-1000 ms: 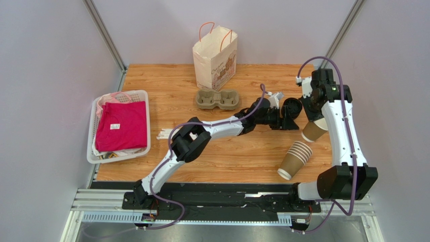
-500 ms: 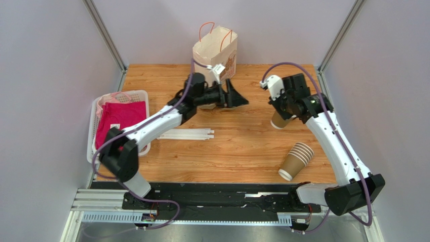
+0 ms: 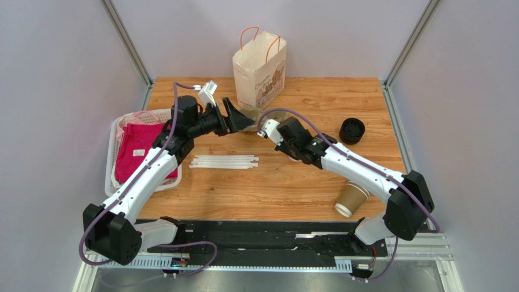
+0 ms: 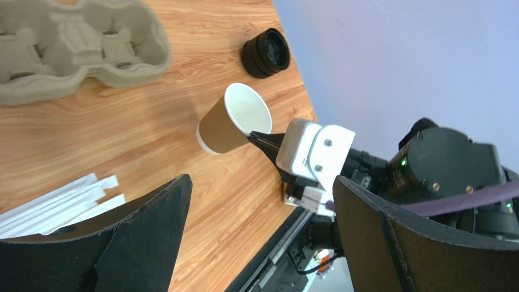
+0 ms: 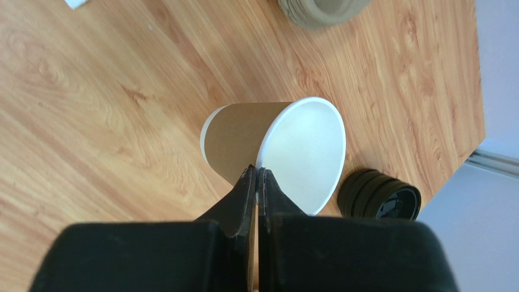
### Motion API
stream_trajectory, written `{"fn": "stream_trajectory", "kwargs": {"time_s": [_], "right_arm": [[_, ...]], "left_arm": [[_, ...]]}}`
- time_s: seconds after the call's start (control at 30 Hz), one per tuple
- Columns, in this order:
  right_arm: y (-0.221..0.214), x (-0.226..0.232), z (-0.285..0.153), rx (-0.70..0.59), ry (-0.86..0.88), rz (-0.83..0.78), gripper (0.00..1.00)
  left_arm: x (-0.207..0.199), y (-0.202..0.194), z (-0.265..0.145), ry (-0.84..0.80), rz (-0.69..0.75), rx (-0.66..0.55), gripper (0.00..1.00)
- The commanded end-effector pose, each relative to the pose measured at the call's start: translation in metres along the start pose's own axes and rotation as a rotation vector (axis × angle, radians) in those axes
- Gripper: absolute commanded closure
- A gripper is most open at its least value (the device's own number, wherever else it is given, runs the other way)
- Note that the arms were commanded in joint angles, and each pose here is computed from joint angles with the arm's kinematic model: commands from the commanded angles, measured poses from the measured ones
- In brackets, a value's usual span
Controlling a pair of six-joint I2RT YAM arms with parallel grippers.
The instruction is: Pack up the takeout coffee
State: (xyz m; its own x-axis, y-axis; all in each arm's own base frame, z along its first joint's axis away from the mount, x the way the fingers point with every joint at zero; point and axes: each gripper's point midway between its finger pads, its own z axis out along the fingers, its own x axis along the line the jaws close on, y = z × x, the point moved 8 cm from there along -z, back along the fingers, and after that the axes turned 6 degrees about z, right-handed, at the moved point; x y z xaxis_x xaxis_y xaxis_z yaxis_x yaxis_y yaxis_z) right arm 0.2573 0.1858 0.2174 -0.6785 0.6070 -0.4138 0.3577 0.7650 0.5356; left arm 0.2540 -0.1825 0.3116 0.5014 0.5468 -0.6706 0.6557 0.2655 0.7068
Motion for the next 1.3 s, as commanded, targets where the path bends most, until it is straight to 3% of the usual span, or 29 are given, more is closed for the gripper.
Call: {"fn": "stream_trajectory", "kwargs": {"time_s": [0.0, 0.3, 0.5, 0.6, 0.77, 0.8, 0.83, 0.93, 0.97, 1.03, 1.1, 1.13, 1.17, 1.27], "right_arm": [[0.02, 0.009, 0.017, -0.076, -0.126, 0.038, 1.0], [0.016, 0.045, 0.026, -0.02, -0.019, 0.033, 0.98], [0.01, 0.054, 0.018, 0.015, 0.095, 0.046, 0.86], [0.008, 0.057, 0.011, 0.014, 0.146, 0.052, 0.74], [0.012, 0.054, -0.013, 0.018, 0.222, 0.06, 0.43], [0.02, 0.049, -0.028, -0.029, 0.247, 0.072, 0.38], [0.021, 0.046, -0.036, -0.047, 0.267, 0.074, 0.24], [0.019, 0.022, -0.073, -0.13, 0.372, 0.116, 0.01], [0.004, 0.001, -0.078, -0.089, 0.381, 0.168, 0.0], [-0.005, -0.021, -0.098, -0.142, 0.497, 0.184, 0.0], [-0.041, -0.051, -0.108, -0.075, 0.563, 0.312, 0.0], [-0.053, -0.062, -0.11, -0.07, 0.57, 0.27, 0.0], [-0.075, -0.076, -0.115, 0.012, 0.591, 0.366, 0.0], [-0.12, -0.098, -0.113, 0.124, 0.604, 0.453, 0.0]], "left_arm": [[0.001, 0.01, -0.017, 0.04, 0.061, -0.053, 0.05], [0.007, 0.011, -0.026, 0.089, 0.092, -0.043, 0.05], [0.011, 0.01, -0.025, 0.098, 0.077, -0.039, 0.05], [0.014, 0.008, -0.024, 0.103, 0.074, -0.034, 0.05], [0.015, 0.008, -0.023, 0.099, 0.077, -0.029, 0.05], [0.014, 0.007, -0.023, 0.09, 0.078, -0.025, 0.04], [0.015, 0.005, -0.023, 0.092, 0.077, -0.022, 0.05], [0.014, 0.003, -0.024, 0.075, 0.081, -0.01, 0.05], [0.012, 0.002, -0.025, 0.061, 0.084, -0.005, 0.05], [0.01, 0.003, -0.026, 0.045, 0.096, -0.012, 0.04], [0.009, 0.002, -0.026, 0.027, 0.103, -0.009, 0.04], [0.01, 0.0, -0.026, 0.026, 0.099, -0.008, 0.04], [0.009, -0.001, -0.025, 0.01, 0.094, -0.007, 0.04], [0.01, -0.006, -0.022, -0.029, 0.058, 0.018, 0.05]]}}
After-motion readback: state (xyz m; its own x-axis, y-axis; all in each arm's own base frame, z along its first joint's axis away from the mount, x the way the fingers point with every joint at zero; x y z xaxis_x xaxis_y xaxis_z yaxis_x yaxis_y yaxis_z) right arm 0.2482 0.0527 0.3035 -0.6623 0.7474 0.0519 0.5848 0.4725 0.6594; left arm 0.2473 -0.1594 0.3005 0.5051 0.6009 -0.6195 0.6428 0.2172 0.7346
